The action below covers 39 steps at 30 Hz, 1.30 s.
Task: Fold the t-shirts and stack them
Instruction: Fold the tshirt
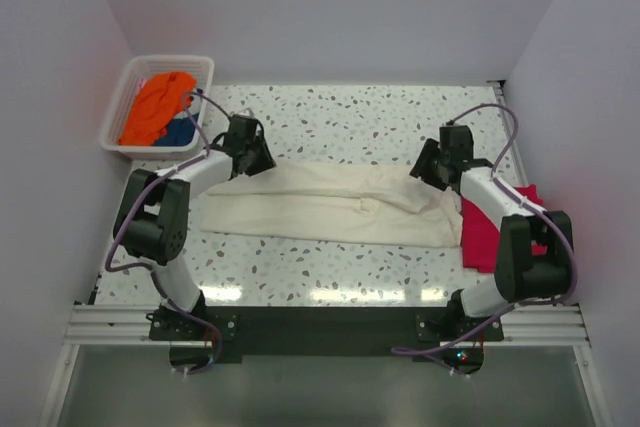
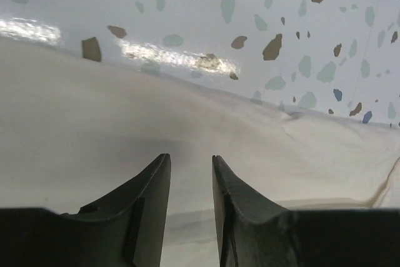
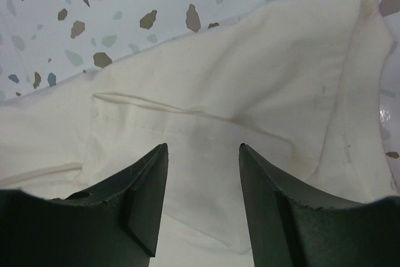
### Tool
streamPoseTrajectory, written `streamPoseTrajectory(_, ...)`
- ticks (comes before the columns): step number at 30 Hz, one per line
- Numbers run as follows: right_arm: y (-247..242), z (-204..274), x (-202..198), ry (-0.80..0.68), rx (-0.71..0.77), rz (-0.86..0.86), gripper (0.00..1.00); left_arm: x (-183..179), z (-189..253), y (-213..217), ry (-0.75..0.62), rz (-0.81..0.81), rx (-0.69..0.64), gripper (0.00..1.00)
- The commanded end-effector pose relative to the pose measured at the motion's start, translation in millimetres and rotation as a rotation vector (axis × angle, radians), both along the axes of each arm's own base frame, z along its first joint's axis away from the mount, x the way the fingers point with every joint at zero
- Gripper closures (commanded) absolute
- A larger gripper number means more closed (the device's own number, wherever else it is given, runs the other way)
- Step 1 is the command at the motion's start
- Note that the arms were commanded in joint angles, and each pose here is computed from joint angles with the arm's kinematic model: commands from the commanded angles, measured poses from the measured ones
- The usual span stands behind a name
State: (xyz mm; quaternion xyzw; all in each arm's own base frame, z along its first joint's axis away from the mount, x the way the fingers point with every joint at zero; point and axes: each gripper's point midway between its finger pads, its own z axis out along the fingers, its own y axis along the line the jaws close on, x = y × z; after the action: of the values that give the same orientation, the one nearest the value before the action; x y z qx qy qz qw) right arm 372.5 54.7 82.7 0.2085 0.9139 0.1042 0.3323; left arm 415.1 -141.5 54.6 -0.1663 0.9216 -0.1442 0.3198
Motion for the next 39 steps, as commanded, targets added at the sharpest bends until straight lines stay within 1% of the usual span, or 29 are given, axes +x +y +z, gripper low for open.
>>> streamPoseTrajectory(1,-7.1,-3.1,-12.7,0.013,-0.070,-0.009,0.46,14.4,15.3,-41.3,-0.084,-0.132,-0.061,0.62)
streamPoseTrajectory(6,-12.9,-1.7,-28.5,0.006,-0.100,-0.022,0.44,1.1,4.3,-71.3,-0.074,-0.193,-0.095,0.62)
streamPoseTrajectory(9,-15.5,-4.6,-34.7,0.013,-0.110,-0.025,0.43,-7.0,-0.8,-82.4,-0.062,-0.216,-0.100,0.62)
streamPoseTrajectory(15,-8.1,-9.5,-44.4,0.022,-0.070,-0.011,0.45,-25.7,-5.1,-95.4,-0.041,-0.250,-0.119,0.62)
streamPoseTrajectory(16,-6.4,-10.1,-45.9,0.022,-0.062,-0.007,0.45,-22.8,-1.1,-98.3,-0.063,-0.253,-0.132,0.62)
streamPoseTrajectory(20,0.1,-11.7,-48.2,0.023,-0.035,0.002,0.46,-30.8,-2.5,-104.0,-0.054,-0.273,-0.145,0.62)
streamPoseTrajectory(23,6.2,-10.6,-50.0,0.013,-0.013,0.014,0.51,-35.4,0.6,-107.5,-0.064,-0.285,-0.160,0.62)
streamPoseTrajectory(24,7.4,-9.9,-49.6,0.007,-0.011,0.015,0.56,-36.5,1.7,-109.0,-0.066,-0.292,-0.162,0.62)
streamPoseTrajectory(26,9.4,-11.4,-51.4,0.011,-0.003,0.018,0.62,-40.2,-0.5,-111.7,-0.059,-0.303,-0.166,0.62)
streamPoseTrajectory(27,10.5,-12.4,-52.1,0.015,0.000,0.019,0.68,-41.4,-0.5,-112.9,-0.056,-0.308,-0.173,0.62)
streamPoseTrajectory(29,11.1,-12.4,-53.2,0.017,0.004,0.022,0.76,-44.8,-2.4,-114.4,-0.053,-0.316,-0.180,0.63)
streamPoseTrajectory(30,12.1,-12.3,-54.3,0.016,0.010,0.025,0.84,-46.1,-2.8,-115.0,-0.051,-0.317,-0.183,0.63)
streamPoseTrajectory(31,12.5,-9.3,-55.3,0.007,0.011,0.027,0.87,-48.0,-2.5,-115.1,-0.051,-0.317,-0.186,0.63)
streamPoseTrajectory(33,13.2,-6.5,-58.7,0.002,0.013,0.031,0.92,-51.1,-4.3,-114.1,-0.049,-0.319,-0.188,0.63)
streamPoseTrajectory(35,14.4,2.3,-60.4,-0.023,0.019,0.039,0.94,-54.9,-4.9,-113.7,-0.047,-0.323,-0.192,0.63)
streamPoseTrajectory(39,16.0,13.5,-67.6,-0.057,0.028,0.053,0.94,-59.8,-4.7,-111.2,-0.048,-0.322,-0.193,0.64)
